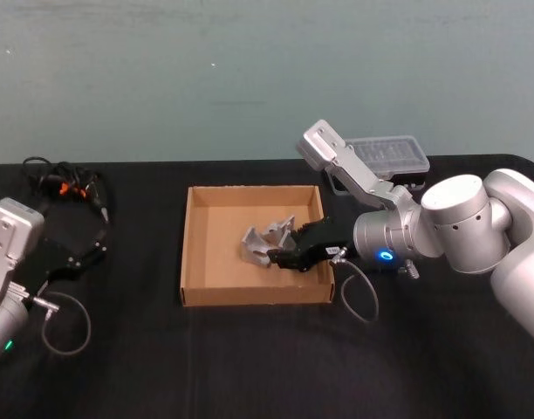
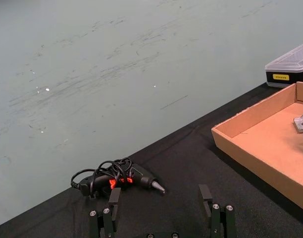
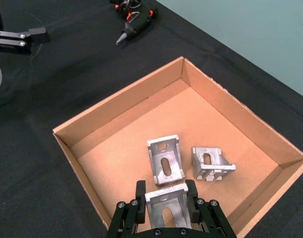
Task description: Use one hand to pick up the angle iron from the table and place it into the box.
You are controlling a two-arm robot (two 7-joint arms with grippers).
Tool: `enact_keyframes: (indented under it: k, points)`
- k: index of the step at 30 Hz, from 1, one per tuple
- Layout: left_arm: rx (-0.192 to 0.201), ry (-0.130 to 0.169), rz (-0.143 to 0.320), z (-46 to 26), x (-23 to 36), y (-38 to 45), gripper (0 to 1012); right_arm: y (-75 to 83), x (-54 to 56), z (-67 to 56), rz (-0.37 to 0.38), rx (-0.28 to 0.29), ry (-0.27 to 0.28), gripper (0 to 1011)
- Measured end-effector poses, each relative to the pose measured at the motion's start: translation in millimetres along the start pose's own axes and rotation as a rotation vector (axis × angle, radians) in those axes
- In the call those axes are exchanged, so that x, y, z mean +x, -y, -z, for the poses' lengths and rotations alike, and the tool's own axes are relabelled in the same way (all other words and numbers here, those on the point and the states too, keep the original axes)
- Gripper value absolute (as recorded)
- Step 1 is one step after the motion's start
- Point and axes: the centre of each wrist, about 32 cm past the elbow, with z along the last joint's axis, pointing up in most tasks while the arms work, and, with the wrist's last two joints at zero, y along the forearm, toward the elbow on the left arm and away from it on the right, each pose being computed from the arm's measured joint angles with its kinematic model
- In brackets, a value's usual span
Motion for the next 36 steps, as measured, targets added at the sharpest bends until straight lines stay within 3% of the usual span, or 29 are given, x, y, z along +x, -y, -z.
enact_keyframes:
  k: [22,25,36]
  points:
    - [0.000,0.000,0.000,0.0,0.0,0.0,1000,-6.5,-1.7,8.3,0.023,-0.018,-0.016,478]
    - [0.000,0.000,0.000,0.0,0.0,0.0,1000,-6.4,-1.8,8.2,0.023,-0.017,-0.015,520]
    - [0.000,0.000,0.000,0.0,0.0,0.0,1000,-6.2,-1.9,7.6,0.021,-0.016,-0.014,869]
